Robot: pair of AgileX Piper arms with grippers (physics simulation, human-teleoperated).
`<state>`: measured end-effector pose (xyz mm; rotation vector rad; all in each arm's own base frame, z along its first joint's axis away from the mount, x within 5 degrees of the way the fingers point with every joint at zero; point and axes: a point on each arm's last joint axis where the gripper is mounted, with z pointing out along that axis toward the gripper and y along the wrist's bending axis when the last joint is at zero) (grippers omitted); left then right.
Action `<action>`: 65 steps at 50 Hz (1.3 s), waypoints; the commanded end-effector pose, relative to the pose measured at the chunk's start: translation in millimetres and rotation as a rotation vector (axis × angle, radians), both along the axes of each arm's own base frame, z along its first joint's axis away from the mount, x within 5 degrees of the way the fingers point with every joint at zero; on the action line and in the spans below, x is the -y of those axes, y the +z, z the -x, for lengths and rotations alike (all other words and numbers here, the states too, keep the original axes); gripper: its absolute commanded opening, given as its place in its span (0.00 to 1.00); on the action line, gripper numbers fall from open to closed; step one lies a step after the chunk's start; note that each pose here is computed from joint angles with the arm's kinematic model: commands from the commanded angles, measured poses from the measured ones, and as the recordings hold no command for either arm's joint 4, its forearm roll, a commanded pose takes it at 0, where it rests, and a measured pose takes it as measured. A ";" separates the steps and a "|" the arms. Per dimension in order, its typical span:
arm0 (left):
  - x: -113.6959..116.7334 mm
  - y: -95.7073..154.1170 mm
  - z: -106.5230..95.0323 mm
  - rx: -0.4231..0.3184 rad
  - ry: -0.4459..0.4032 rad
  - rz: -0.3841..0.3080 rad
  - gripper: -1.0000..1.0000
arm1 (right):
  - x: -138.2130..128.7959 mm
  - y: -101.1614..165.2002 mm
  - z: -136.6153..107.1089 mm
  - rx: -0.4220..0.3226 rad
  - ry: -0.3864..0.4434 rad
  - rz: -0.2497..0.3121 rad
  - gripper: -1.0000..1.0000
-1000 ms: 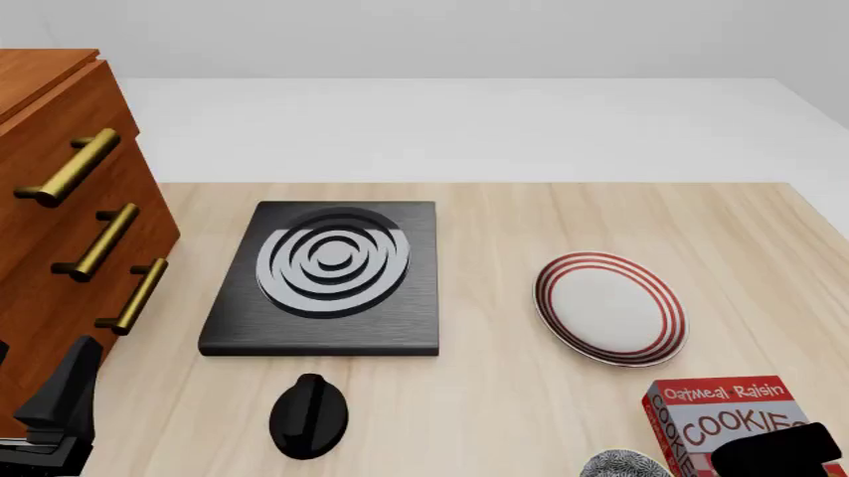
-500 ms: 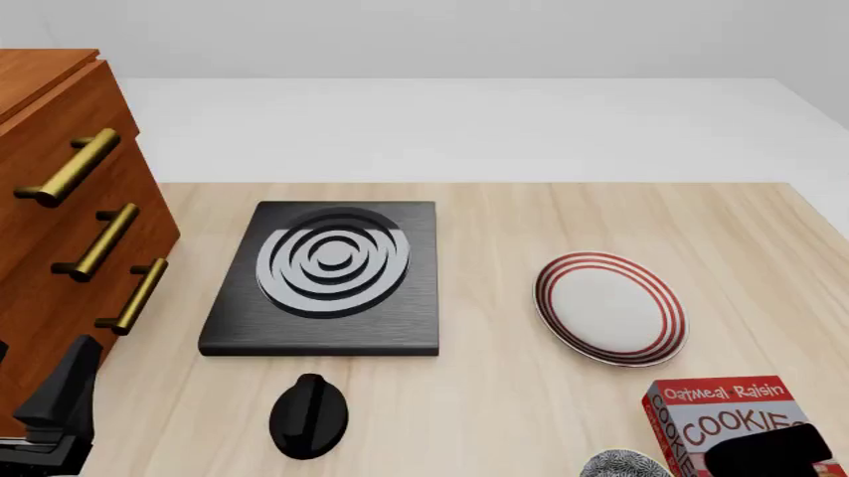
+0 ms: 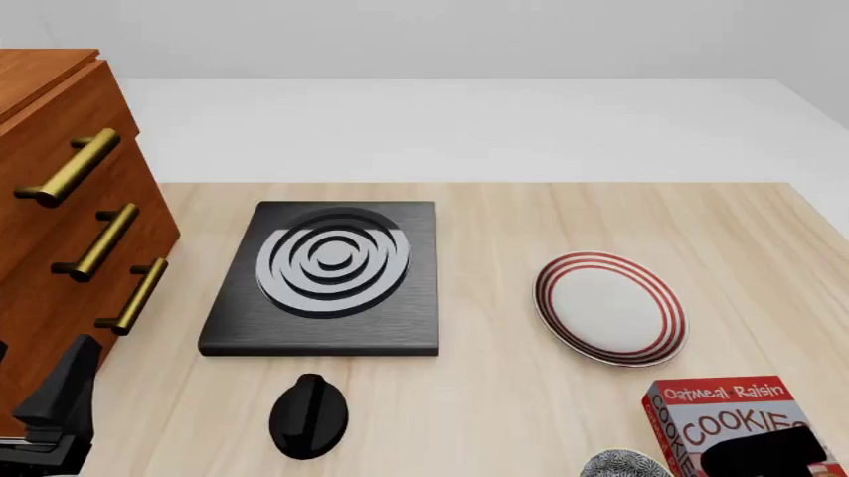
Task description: Pick the akita bowl on the ramekin and place it on the plate.
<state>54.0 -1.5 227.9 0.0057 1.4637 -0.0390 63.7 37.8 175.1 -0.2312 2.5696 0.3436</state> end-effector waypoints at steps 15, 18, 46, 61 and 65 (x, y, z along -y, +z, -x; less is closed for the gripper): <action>0.0 -0.1 -0.1 -0.001 -0.001 0.000 1.00 | -1.8 1.0 -1.0 -0.002 0.001 -0.009 0.00; 0.1 -0.8 -0.1 -0.001 -0.001 0.000 1.00 | -2.2 1.9 -1.2 0.000 0.004 -0.010 0.00; 0.0 -0.3 0.0 0.001 0.000 0.002 1.00 | -3.4 45.9 -16.2 0.144 0.009 -0.018 0.00; 0.0 0.6 0.2 0.000 0.001 0.001 1.00 | -7.9 119.0 -39.9 0.365 0.027 -0.029 0.00; 0.0 0.2 0.1 0.000 0.001 0.000 1.00 | -7.7 133.5 -44.5 0.400 0.012 -0.036 0.00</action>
